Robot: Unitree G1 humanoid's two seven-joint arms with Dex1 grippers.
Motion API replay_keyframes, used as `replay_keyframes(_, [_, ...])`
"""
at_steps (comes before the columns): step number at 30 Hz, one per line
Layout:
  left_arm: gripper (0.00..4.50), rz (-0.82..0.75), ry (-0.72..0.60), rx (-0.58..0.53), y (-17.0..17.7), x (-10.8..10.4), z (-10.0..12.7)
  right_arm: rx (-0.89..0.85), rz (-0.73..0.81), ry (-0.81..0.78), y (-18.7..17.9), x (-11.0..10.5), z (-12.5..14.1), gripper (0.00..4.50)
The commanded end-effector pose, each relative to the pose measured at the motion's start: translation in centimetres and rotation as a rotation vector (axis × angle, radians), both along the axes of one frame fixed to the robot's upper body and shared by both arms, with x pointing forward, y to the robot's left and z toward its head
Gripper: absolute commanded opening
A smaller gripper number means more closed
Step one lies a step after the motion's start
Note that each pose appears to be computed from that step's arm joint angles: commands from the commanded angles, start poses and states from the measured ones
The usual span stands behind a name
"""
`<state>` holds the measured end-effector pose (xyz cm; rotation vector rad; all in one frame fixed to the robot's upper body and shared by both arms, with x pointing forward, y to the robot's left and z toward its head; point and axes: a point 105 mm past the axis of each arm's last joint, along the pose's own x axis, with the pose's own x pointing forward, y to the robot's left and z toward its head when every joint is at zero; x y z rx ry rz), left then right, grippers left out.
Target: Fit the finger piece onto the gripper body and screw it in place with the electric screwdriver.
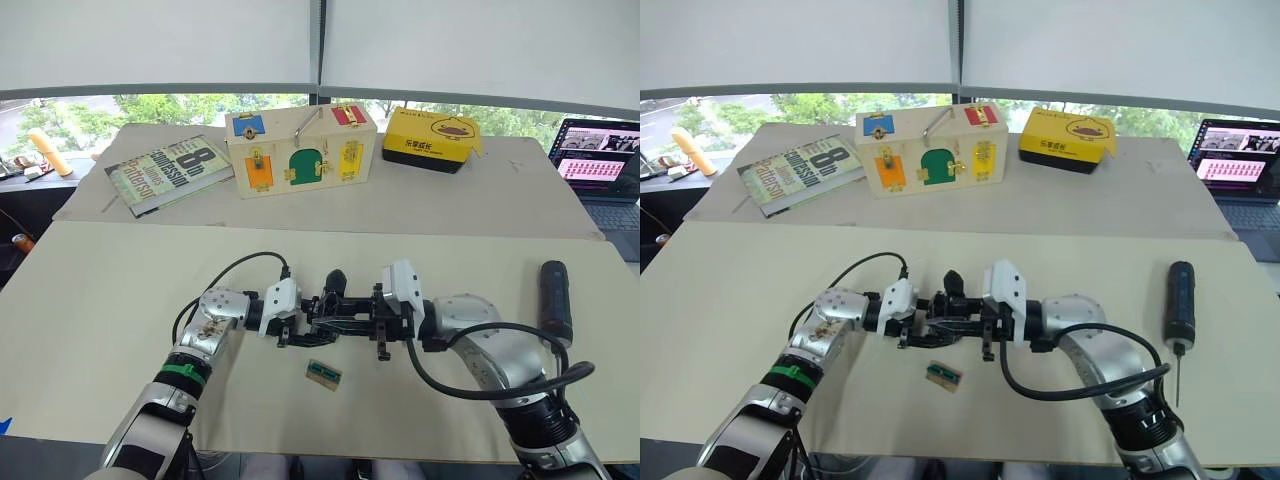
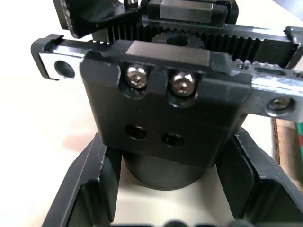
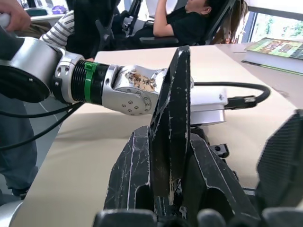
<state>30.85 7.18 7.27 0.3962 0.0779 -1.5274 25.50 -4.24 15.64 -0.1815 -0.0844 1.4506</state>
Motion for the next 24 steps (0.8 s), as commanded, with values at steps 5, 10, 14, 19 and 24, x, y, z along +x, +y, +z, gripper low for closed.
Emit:
replay_keyframes(5, [2.31,0.025,0.041,0.083,0.5,-0.1,-1.7,0.011,0.006,-0.057,0.9,0.2,0.4,0.41])
replay_keyframes(10, [2.31,0.033,0.047,0.092,0.6,0.0,-1.8,-0.042,-0.007,-0.052,0.7,0.4,-0.6,0.41])
replay_keyframes(14, [2.31,0.038,0.05,0.096,0.7,0.0,-1.9,-0.055,-0.033,-0.044,0.5,0.7,-0.8,0.41])
replay_keyframes(19, [2.31,0.043,0.052,0.099,0.8,0.0,-2.0,-0.086,-0.052,-0.027,0.3,0.8,-1.4,0.41])
replay_keyframes(24, [2.31,0.046,0.054,0.102,0.8,0.0,-2.0,-0.105,-0.065,0.005,0.4,0.7,-1.8,0.41])
